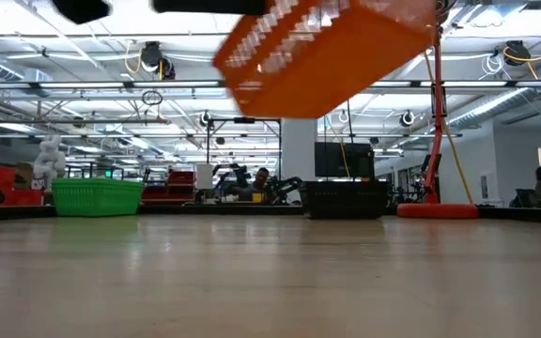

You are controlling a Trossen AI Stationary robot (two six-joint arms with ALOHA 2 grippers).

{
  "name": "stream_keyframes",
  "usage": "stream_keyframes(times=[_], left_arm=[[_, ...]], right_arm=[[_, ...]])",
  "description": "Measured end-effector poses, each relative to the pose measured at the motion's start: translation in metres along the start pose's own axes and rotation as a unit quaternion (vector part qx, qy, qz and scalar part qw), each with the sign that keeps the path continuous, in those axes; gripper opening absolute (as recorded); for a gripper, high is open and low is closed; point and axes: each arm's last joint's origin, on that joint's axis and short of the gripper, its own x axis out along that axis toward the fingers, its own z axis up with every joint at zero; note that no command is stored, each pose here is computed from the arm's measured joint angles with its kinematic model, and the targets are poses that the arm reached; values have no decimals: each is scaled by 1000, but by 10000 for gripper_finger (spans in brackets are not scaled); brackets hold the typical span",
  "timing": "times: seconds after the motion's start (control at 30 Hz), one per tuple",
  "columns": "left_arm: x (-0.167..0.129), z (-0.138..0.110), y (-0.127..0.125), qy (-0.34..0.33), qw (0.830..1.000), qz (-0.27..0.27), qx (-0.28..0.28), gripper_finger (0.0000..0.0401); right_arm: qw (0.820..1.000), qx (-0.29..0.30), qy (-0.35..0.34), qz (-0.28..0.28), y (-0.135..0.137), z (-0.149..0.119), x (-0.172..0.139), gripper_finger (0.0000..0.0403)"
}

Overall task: Stack baskets by color
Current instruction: Stack the left orange bin on top of the right orange bin

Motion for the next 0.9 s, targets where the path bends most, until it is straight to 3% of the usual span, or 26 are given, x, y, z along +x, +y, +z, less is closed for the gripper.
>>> stream_keyframes(times=[0.27,0.43,0.53,0.9], left_arm=[[45,25,12,32,997,-29,59,7],[67,37,14,41,996,-41,73,20],[79,38,11,50,994,-51,88,17],[78,42,9,62,992,-43,105,20]], right_arm=[[997,0,70,32,-9,-12,3,141],[993,-8,118,25,-13,-22,5,141],[990,-10,129,56,-15,-28,9,143],[990,-7,128,61,-28,-45,23,208]])
